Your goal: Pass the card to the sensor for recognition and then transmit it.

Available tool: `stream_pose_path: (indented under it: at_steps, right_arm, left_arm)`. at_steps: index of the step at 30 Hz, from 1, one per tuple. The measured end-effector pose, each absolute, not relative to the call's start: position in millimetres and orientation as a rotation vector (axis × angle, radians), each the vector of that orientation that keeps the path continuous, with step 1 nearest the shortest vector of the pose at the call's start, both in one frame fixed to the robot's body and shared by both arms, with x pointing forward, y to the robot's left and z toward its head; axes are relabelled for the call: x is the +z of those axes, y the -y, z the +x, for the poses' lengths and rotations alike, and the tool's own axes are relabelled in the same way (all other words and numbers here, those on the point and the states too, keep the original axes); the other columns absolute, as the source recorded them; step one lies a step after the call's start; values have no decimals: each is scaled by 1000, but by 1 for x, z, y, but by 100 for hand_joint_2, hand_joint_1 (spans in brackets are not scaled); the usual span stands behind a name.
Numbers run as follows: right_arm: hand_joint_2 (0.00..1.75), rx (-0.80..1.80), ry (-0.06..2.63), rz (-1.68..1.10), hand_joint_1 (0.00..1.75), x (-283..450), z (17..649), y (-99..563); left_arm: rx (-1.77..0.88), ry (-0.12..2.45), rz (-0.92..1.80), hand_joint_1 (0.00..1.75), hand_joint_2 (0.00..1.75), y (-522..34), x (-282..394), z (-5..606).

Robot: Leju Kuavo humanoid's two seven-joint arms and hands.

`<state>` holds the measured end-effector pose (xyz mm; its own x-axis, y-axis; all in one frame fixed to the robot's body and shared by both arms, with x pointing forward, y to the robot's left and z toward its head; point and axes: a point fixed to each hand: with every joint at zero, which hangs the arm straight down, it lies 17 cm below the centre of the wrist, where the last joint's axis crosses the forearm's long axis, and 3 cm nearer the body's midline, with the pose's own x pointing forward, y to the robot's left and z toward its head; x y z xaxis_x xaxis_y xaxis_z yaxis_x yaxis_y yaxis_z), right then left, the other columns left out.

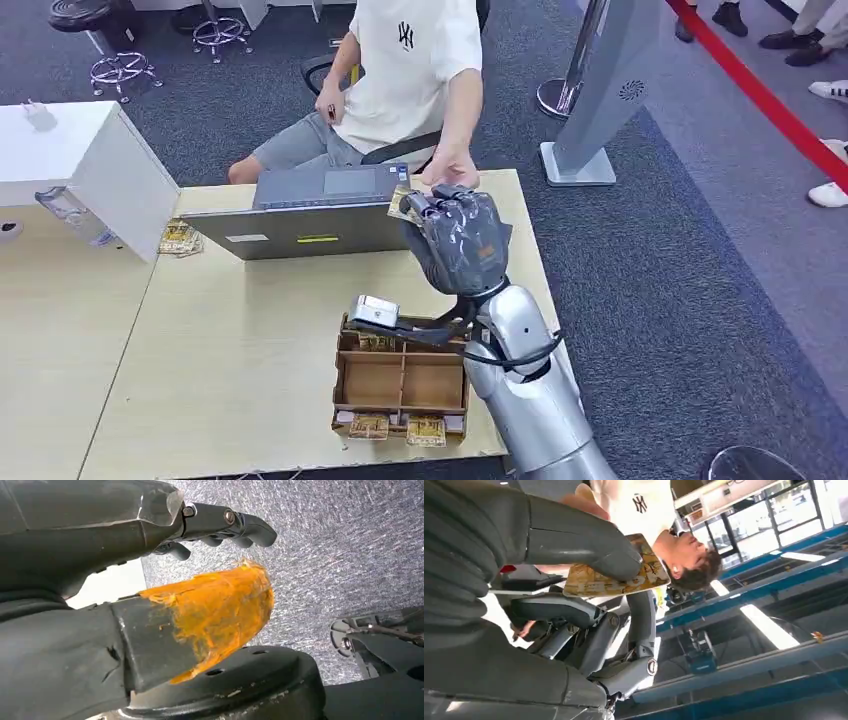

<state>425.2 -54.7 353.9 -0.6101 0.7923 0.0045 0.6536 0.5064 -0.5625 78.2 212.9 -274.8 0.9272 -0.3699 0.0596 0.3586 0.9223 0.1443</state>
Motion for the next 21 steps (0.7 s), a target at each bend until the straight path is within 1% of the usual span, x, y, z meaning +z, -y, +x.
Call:
stream_pose_path:
  at_steps: [3,4,5,6,9,10,14,18,21]
  right_arm:
    - [175,763,2480,-1223,175,353,428,55]
    - [175,767,2477,-1226,155,352,429,55]
    - [175,777,2471,-1236,37,351,430,55]
    - [175,783,2467,-1245,0,351,431,54]
    - [175,810,2409,-1319,0,350,440,55]
    - [0,803,2384,-1332,0,349,444,57]
    - [0,789,2359,-1328,0,346,448,62]
    - [0,771,2441,-1230,0,341,435,63]
    - [0,636,2508,-1103,0,342,416,73]
  left_arm:
    - [-374,86,132,0,0,-213,-275,78]
    - [-376,86,132,0,0,-213,-275,78]
    - [-377,87,133,0,0,-213,-275,78]
    - [-378,87,133,0,0,-213,-275,78]
    - [-386,81,132,0,0,-213,-275,78]
    - [-387,81,132,0,0,-213,-275,78]
    - [-386,79,132,0,0,-213,-275,78]
    - [-375,76,132,0,0,-213,-275,77]
    - [-358,75,136,0,0,-214,-275,76]
